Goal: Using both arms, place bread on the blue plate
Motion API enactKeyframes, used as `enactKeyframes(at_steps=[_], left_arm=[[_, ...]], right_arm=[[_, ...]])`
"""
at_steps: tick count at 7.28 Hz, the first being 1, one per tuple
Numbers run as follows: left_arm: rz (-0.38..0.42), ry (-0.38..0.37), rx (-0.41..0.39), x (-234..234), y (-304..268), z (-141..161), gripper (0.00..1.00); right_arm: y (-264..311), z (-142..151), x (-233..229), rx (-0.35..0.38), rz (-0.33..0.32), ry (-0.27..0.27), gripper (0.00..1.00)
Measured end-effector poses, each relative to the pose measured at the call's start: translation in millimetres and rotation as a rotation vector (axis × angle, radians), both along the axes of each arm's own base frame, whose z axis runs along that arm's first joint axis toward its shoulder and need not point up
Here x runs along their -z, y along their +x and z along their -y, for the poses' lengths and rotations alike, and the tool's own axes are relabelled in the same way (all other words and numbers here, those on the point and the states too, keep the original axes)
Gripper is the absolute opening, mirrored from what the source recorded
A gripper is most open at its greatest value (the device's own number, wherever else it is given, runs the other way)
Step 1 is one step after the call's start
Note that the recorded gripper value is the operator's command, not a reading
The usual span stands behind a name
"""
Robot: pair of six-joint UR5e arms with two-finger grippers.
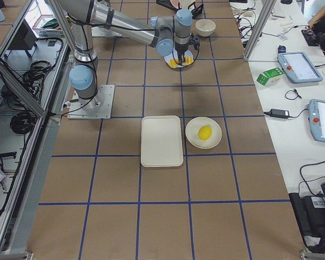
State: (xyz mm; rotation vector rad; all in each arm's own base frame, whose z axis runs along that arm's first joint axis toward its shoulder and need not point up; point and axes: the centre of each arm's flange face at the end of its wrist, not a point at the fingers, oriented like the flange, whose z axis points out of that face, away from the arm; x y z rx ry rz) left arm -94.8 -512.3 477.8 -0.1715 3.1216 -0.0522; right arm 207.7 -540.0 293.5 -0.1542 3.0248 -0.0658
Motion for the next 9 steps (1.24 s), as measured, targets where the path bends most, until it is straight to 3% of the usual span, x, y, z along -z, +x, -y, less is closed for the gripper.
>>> enactKeyframes(at_steps=[2,3,4,5,6,9], left_arm=[[-0.003,0.000,-0.009,-1.2,4.3,-0.8,1.00],[-0.003,0.001,-0.012,-1.2,5.9,-0.7,1.00],[-0.002,0.001,-0.012,-1.5,6.3,-0.9,1.00],[-0.003,0.001,-0.011,-1.6,5.8,-1.3,1.00],[-0.006,0.001,-0.009,-1.5,4.7,-1.6,1.00],[-0.012,0.001,-0.001,-5.5,0.1,-6.5,1.00]], right_arm=[[69.0,6.4,29.6,0.028,0.007,0.018,0.00],[95.0,3.8,45.6,0.045,0.024,0.023,0.06],[110.3,0.5,59.7,0.077,0.045,0.044,0.31],[116.4,-0.9,68.8,0.102,0.055,0.061,0.84],[118.4,-1.0,73.6,0.104,0.059,0.065,1.00],[112.2,12.6,61.0,0.090,0.070,0.034,1.00]])
